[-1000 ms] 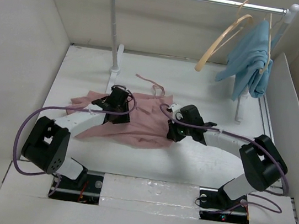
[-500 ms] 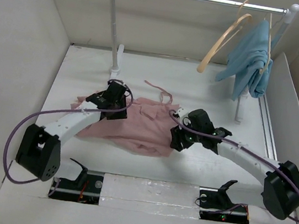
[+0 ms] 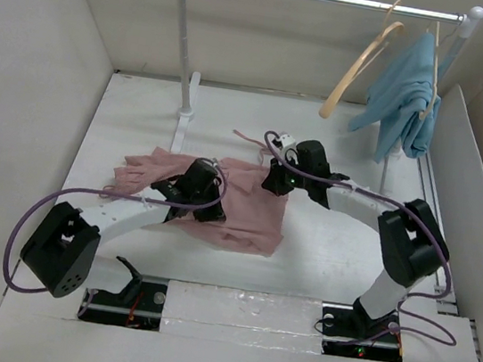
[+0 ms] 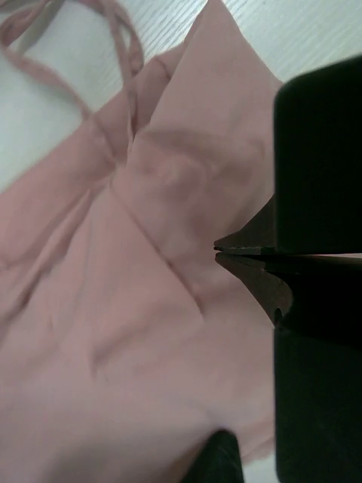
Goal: Place the trousers on the hanger
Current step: Fold the trousers at the center of the board.
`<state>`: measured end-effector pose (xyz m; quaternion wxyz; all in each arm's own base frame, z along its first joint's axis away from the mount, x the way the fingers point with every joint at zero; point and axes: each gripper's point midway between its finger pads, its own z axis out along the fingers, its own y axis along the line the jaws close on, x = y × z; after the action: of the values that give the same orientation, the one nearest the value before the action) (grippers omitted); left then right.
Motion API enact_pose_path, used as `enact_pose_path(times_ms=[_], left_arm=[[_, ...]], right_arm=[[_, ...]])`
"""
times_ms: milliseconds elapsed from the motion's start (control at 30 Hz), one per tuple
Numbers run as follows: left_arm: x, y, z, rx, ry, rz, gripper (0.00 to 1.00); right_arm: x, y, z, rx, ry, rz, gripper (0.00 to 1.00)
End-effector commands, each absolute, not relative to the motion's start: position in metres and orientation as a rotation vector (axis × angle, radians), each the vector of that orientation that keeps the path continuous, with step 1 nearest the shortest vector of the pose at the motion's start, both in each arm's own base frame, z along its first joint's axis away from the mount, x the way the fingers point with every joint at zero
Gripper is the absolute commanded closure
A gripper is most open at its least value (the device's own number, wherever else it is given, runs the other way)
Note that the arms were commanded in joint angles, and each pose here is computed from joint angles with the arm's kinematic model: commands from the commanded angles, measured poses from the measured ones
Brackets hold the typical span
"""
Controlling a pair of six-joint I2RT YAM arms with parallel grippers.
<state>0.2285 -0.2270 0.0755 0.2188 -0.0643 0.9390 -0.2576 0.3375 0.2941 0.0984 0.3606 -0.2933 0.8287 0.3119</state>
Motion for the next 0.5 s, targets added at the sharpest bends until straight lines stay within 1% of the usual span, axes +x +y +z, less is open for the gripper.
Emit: enact_pose_path(times_ms=[0, 100, 200, 267, 333, 367, 400, 433, 467], left_arm=[[0.225, -0.226, 0.062, -0.284, 2.599, -0.755, 1.0], [0.197, -0.205, 0.022, -0.339, 2.718, -0.644, 1.0], [0.189, -0.197, 0.011, -0.364, 2.749, -0.606, 1.0], [0.188, -0.199, 0.014, -0.358, 2.748, -0.621, 1.0], [0.195, -0.203, 0.031, -0.341, 2.707, -0.657, 0.99], [0.204, -0.208, 0.057, -0.306, 2.666, -0.676, 0.96], [0.205, -0.208, 0.057, -0.307, 2.664, -0.673, 0.96], [0.209, -0.211, 0.074, -0.29, 2.629, -0.7, 0.96], [0.213, -0.214, 0.087, -0.268, 2.605, -0.718, 0.95]], right_arm=[[0.38, 0.286, 0.105, -0.594, 2.047, 0.804, 1.0], [0.4, 0.273, 0.064, -0.49, 2.14, 0.76, 1.0], [0.401, 0.274, 0.053, -0.469, 2.189, 0.761, 1.0], [0.406, 0.28, 0.051, -0.474, 2.196, 0.763, 1.0], [0.407, 0.281, 0.054, -0.491, 2.202, 0.76, 1.0], [0.405, 0.286, 0.074, -0.518, 2.179, 0.762, 0.95], [0.405, 0.286, 0.074, -0.519, 2.179, 0.762, 0.95], [0.404, 0.289, 0.1, -0.552, 2.119, 0.758, 0.84], [0.403, 0.287, 0.113, -0.556, 2.101, 0.748, 0.78]])
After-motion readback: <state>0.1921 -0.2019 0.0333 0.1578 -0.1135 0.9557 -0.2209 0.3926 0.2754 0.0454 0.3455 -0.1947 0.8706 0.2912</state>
